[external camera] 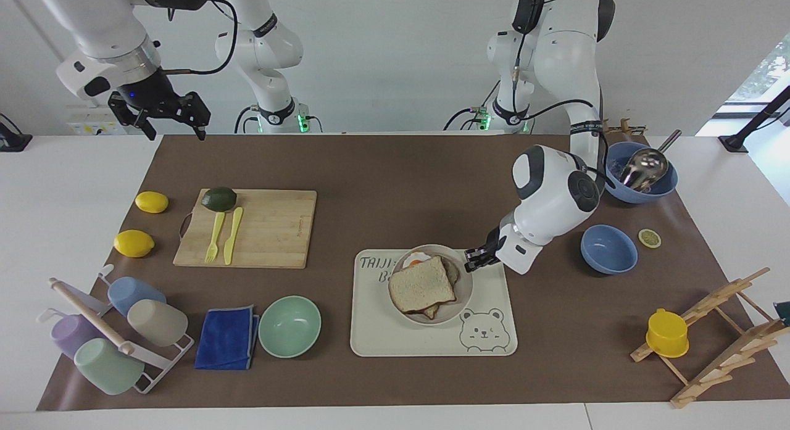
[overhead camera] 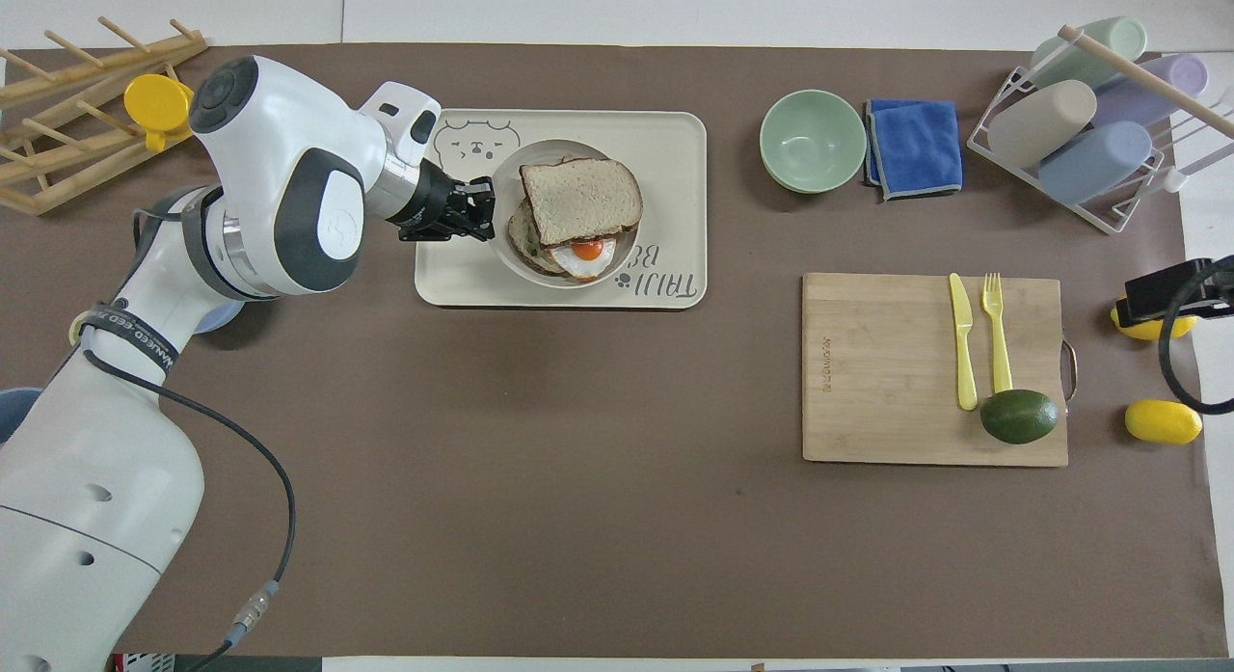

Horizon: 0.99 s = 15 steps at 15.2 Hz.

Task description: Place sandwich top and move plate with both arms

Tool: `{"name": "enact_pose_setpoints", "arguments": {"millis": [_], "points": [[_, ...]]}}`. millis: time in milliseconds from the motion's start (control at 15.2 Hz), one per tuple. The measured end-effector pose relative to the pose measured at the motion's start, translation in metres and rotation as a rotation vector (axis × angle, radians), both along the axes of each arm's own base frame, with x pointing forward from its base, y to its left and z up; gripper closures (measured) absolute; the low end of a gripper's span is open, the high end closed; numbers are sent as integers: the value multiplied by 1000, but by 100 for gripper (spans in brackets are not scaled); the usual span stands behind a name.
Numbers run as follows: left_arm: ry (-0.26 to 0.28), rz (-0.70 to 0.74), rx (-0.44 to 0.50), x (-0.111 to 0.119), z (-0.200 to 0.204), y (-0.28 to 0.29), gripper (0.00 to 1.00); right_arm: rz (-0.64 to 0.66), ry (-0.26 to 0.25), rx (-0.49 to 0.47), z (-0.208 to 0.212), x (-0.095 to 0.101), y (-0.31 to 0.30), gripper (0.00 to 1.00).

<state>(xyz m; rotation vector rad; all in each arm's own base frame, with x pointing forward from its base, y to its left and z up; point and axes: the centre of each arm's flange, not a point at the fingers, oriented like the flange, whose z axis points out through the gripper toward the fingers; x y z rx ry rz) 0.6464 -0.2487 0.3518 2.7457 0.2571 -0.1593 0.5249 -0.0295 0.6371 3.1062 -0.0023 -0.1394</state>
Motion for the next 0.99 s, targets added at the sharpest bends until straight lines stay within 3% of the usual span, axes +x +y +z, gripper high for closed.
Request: {"name": "enact_pose_setpoints", "arguments": {"millis": [395, 593, 988], "points": [[-7, -24, 4, -2, -11, 2, 95, 0, 0, 0, 0, 0, 0, 0], [-18, -42, 2, -2, -11, 3, 69, 0, 0, 0, 0, 0, 0, 0], [-51, -32, 1, 2, 10, 11, 2, 0, 0, 0, 0, 0, 0, 0]]}}
